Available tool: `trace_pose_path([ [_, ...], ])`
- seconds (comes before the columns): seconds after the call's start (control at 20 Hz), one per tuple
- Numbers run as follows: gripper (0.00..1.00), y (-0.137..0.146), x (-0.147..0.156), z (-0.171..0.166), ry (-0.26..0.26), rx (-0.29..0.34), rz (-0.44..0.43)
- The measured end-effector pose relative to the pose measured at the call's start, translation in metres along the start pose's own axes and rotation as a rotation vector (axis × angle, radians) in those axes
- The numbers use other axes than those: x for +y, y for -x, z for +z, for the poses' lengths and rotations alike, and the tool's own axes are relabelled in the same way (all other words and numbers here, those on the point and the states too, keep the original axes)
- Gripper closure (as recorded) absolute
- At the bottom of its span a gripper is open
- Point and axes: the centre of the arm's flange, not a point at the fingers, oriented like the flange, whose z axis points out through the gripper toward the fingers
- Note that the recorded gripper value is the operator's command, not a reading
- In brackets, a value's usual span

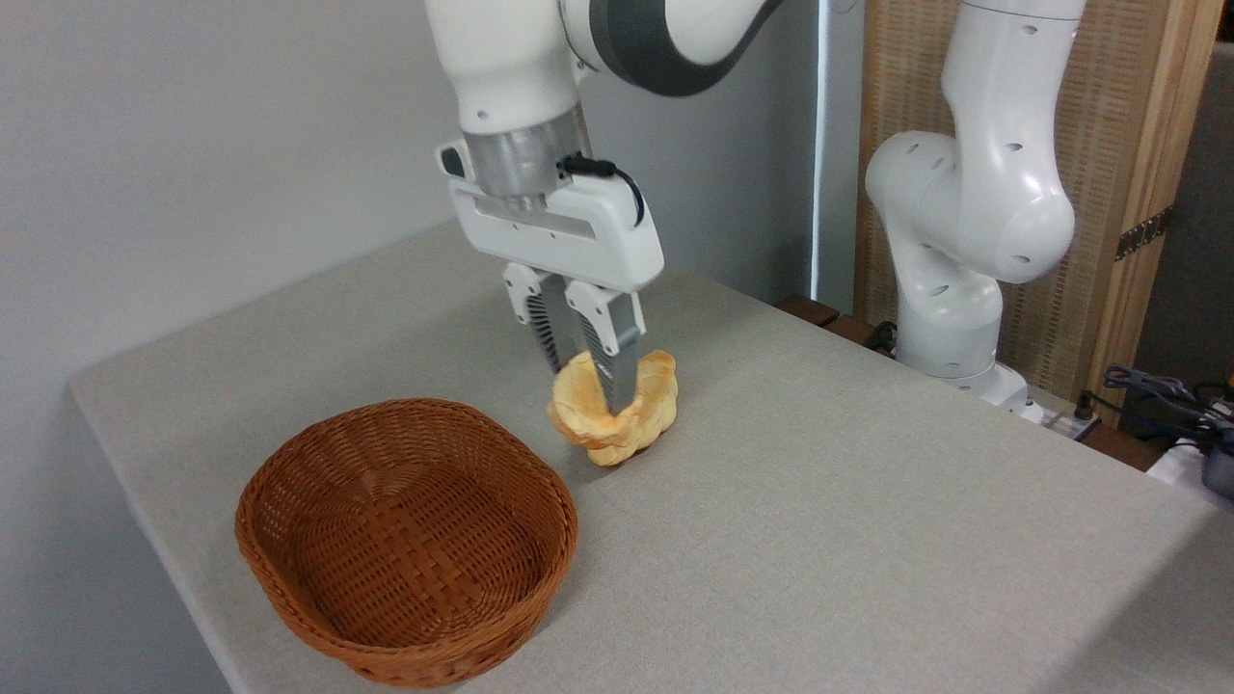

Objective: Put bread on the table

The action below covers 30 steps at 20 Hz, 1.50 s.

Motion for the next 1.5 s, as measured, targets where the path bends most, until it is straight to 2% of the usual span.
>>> trace_pose_path([
  [0.3,0.0,0.002,0.044,0.055,0.052,-0.101,0.104],
  [0.6,0.0,-0.002,0.049,0.064,0.058,-0.118,0.129],
  [1.15,0.0,-0.004,0.011,0.026,0.008,0.018,0.067],
  [1.4,0.0,-0.022,-0.003,-0.001,-0.08,0.175,0.056],
  [1.5,0.0,-0.032,-0.012,-0.014,-0.109,0.215,0.049],
])
